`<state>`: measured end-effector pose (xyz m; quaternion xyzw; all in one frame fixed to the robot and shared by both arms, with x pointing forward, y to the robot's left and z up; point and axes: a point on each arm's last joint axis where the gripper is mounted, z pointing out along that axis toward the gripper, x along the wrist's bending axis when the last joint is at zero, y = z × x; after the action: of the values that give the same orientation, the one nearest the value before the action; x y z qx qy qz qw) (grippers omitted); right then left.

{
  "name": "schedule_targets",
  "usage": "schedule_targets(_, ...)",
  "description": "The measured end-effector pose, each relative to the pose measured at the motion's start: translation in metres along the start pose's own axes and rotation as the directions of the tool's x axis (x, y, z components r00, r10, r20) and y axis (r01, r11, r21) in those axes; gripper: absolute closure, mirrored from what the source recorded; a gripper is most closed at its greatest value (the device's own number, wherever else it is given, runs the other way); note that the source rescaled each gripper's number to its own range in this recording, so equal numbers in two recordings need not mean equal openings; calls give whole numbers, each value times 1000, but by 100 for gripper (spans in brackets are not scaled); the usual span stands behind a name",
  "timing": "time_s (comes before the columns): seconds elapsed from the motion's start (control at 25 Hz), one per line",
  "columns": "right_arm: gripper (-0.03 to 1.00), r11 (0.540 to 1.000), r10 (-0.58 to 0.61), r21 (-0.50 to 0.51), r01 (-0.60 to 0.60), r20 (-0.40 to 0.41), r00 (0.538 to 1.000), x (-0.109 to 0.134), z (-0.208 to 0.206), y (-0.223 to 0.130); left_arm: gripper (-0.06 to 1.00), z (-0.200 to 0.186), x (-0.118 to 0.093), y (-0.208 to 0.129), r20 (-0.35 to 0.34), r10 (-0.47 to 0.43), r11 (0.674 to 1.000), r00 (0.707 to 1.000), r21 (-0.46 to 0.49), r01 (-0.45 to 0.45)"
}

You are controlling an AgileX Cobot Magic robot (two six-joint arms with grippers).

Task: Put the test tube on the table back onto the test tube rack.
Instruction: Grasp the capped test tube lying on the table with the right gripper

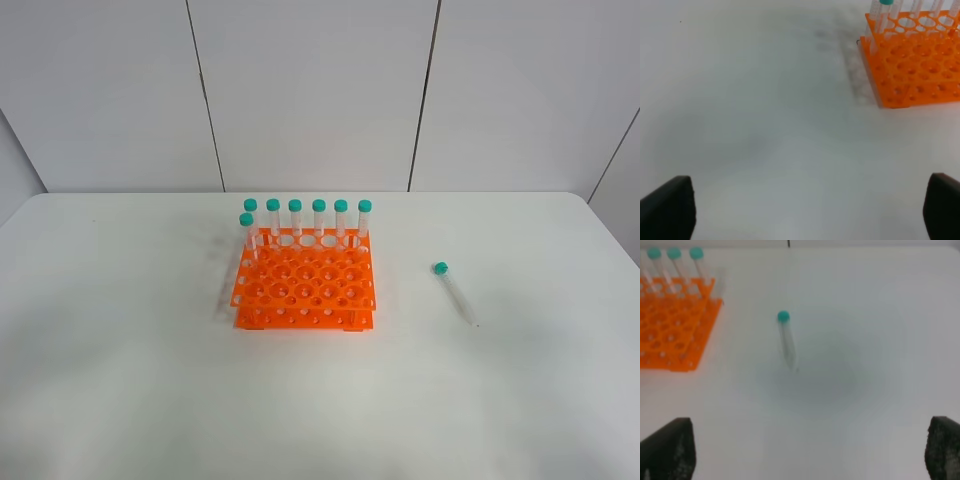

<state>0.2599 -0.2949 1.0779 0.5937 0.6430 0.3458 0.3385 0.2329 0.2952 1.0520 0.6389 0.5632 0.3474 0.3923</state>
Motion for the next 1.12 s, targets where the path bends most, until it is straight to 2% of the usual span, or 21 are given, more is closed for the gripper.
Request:
schedule_targets(0.12, -3, 991, 16, 131, -13, -20, 1000, -1, 21, 34, -6, 0, 0, 0, 0, 0, 1000, 1000, 0, 0)
schedule_targets(0.28, -3, 950, 44, 310, -30, -40, 998, -4, 69, 79, -6, 0, 0, 0, 0, 0, 1000, 1000, 0, 0)
schedule_targets(0.48, -3, 852, 59, 523, -27, -43, 997, -9, 154, 111, -6, 0, 0, 0, 0, 0, 1000, 1000, 0, 0)
schedule_targets(0.68, -3, 742, 43, 671, 15, -69, 997, -12, 238, 115, -6, 0, 0, 0, 0, 0, 1000, 1000, 0, 0)
schedule_targets(0.8, -3, 706, 7, 704, 76, -115, 993, -1, 275, 112, -6, 0, 0, 0, 0, 0, 1000, 1000, 0, 0)
schedule_targets(0.92, -3, 702, -40, 696, 150, -171, 984, 20, 302, 105, -6, 0, 0, 0, 0, 0, 1000, 1000, 0, 0)
schedule_targets(1.12, -3, 691, -32, 711, 132, -153, 988, 23, 331, 88, -6, 0, 0, 0, 0, 0, 1000, 1000, 0, 0)
